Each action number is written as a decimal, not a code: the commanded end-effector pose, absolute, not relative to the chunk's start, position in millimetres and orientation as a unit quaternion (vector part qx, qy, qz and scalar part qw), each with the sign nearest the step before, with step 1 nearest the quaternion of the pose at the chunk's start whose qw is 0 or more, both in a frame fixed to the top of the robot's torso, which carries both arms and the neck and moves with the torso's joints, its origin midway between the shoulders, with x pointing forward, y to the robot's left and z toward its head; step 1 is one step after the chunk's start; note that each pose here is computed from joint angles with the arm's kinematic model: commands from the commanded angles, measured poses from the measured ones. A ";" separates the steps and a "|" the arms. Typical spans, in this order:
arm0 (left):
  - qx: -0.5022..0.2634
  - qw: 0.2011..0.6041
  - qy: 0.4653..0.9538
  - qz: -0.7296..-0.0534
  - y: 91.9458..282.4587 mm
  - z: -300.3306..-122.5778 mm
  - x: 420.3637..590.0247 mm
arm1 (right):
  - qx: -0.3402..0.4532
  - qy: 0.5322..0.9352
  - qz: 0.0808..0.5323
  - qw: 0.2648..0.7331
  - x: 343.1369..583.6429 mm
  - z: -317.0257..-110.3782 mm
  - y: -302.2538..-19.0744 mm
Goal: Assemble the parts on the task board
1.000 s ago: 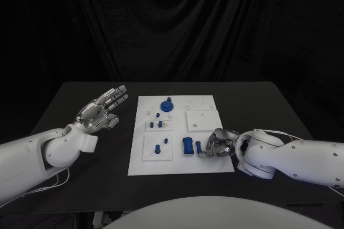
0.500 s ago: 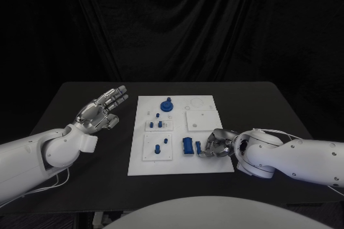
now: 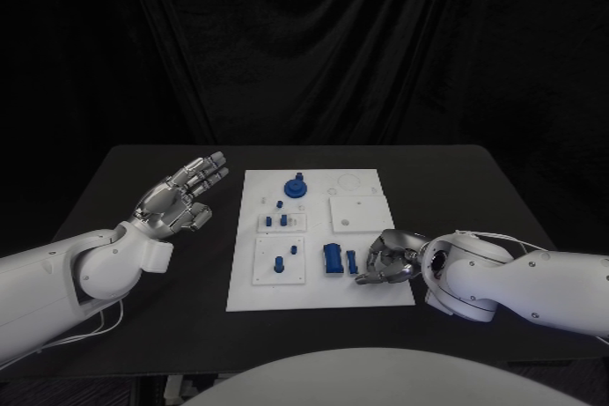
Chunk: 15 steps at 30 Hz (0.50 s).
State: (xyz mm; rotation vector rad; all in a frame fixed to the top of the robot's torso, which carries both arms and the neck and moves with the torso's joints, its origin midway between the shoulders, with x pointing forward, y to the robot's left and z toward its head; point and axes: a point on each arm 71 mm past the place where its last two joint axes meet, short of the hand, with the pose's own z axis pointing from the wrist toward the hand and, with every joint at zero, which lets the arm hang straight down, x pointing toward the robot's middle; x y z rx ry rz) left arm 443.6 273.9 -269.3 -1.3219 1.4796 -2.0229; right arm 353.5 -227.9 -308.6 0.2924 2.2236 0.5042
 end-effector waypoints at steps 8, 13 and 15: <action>-0.457 0.180 0.482 -0.725 269.5 -256.3 437.1 | 0.209 0.748 0.362 0.515 384.6 -252.7 -235.8; -0.453 0.195 0.475 -0.729 267.2 -247.8 438.4 | 0.273 0.715 0.439 0.471 398.8 -240.9 -235.0; -0.451 0.200 0.471 -0.731 265.7 -245.0 439.0 | 0.288 0.705 0.465 0.452 402.9 -239.9 -233.6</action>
